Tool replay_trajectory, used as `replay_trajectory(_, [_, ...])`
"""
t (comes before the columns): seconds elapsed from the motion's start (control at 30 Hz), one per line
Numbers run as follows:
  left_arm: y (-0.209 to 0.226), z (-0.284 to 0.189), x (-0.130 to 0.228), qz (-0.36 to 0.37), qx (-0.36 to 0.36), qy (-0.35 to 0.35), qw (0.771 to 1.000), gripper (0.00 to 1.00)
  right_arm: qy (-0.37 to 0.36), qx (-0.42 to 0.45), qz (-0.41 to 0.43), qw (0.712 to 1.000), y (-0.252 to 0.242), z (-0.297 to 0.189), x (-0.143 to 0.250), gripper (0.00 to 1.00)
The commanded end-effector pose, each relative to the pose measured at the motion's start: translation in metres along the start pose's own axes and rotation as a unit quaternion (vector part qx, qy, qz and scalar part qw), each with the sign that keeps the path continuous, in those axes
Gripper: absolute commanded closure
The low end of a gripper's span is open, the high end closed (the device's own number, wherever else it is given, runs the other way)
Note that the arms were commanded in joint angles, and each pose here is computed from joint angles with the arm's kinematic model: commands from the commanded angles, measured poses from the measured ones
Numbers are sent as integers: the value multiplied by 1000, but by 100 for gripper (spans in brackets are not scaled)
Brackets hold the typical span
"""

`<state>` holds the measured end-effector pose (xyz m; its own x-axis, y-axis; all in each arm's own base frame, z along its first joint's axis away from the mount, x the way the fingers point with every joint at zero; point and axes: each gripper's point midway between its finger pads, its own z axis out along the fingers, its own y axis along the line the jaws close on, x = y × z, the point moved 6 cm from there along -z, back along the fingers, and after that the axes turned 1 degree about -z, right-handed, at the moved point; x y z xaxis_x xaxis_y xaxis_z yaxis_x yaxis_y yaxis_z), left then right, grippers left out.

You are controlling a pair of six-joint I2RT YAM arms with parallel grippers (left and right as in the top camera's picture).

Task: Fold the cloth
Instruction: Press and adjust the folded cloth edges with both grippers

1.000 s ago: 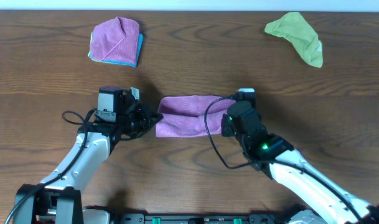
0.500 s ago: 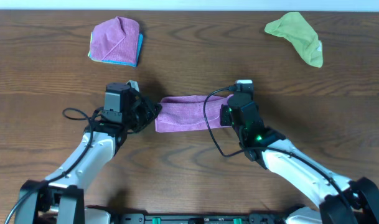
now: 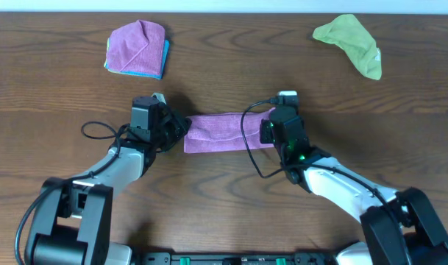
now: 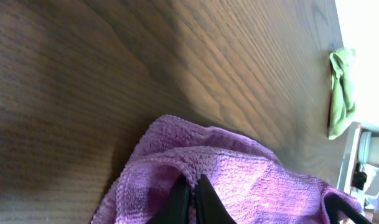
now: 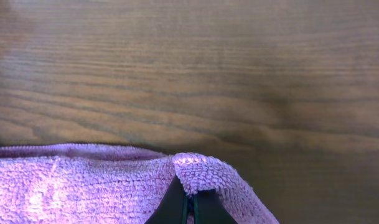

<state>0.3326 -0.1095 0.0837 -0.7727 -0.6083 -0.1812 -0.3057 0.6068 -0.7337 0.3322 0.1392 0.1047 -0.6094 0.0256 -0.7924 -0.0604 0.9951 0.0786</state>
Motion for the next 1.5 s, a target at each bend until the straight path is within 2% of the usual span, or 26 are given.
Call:
replay_trajectory(0.0, [5, 5, -2, -2, -9, -7, 1000, 94, 4, 12, -12, 1000, -5, 8, 5, 98])
replay_trajectory(0.33, [10, 7, -4, -4, -23, -18, 1000, 94, 13, 16, -14, 1000, -6, 16, 13, 98])
replay_trajectory(0.37, [11, 7, -4, -4, -24, -18, 1000, 94, 13, 16, -14, 1000, -6, 16, 13, 94])
replay_trajectory(0.43, [11, 7, -5, -5, -26, -19, 999, 87, 13, 16, -20, 1000, -6, 16, 13, 85])
replay_trajectory(0.57, [11, 7, -5, -6, -24, -18, 1000, 67, 13, 15, -31, 999, -6, 16, 13, 66])
replay_trajectory(0.73, [11, 6, -5, -10, -15, -8, 1000, 46, 9, 14, -30, 999, -6, 12, 9, 54])
replay_trajectory(0.8, [14, 4, -8, -17, -16, -5, 1000, 42, 10, 14, -30, 999, -6, 9, 7, 46])
replay_trajectory(0.87, [18, 1, -9, -22, -12, 3, 1000, 41, 13, 15, -31, 999, -7, 3, 6, 39])
replay_trajectory(1.13, [19, -9, -11, -25, 4, 26, 999, 34, 31, 21, -21, 999, -15, -28, -1, 24])
replay_trajectory(1.33, [16, -24, -6, 3, -7, 34, 999, 32, 45, 4, 19, 999, -17, -58, -5, 20])
replay_trajectory(1.47, [6, -35, -4, 12, 2, 31, 999, 37, 58, 8, 88, 994, -23, -79, -3, 17])
